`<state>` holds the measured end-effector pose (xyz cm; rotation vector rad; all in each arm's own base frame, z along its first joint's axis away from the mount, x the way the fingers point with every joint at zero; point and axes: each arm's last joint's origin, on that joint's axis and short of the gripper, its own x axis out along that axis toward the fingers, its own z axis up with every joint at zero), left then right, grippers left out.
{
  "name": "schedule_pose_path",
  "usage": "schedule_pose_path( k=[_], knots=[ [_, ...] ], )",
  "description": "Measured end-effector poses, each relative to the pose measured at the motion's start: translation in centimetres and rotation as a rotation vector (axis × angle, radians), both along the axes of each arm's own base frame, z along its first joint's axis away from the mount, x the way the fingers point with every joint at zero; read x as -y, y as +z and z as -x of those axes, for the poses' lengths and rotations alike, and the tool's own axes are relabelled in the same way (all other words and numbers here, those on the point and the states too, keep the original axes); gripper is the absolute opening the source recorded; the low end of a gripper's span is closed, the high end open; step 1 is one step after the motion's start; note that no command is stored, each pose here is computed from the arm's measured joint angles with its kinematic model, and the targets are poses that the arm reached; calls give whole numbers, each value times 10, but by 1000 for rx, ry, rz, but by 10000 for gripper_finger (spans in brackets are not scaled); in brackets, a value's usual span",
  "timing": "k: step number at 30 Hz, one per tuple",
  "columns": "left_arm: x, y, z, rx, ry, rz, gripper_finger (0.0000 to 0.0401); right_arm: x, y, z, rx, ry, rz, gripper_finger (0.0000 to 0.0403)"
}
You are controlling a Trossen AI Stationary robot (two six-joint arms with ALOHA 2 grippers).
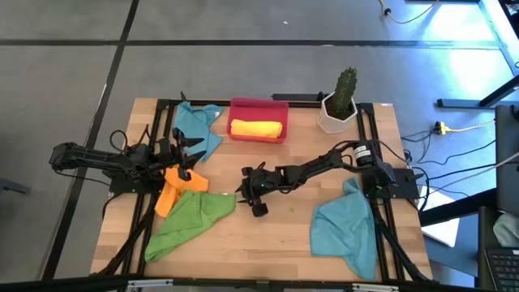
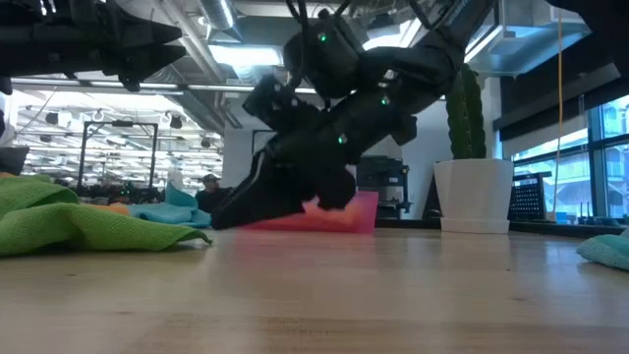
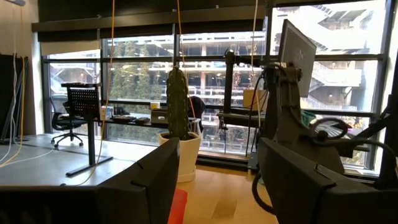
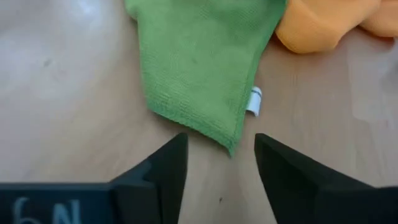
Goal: Roll microfiber towels into tight, uniform cylinder then place into a basket
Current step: Roll the green towel
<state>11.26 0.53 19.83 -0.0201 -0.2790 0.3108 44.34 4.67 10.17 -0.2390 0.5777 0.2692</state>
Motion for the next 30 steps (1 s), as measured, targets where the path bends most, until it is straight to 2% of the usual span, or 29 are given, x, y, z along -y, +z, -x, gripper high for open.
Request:
schedule_pose_path(
  k=[4, 15, 19, 25, 30],
  knots=[
    [0, 0, 0, 0, 0, 0, 206, 1, -7, -2, -4, -21, 63, 196],
    [0, 0, 0, -1, 0, 0, 206, -1, -16, -21, 17, -20, 67, 159],
    [0, 0, 0, -4, 0, 0, 206, -1, -18, -23, 18, -1, 91, 121],
    [0, -1, 0, -7, 0, 0, 206, -2, -12, -21, 0, -4, 129, 15],
    [0, -1, 0, -8, 0, 0, 206, 5, 1, -18, -8, -98, 202, 11]
  ],
)
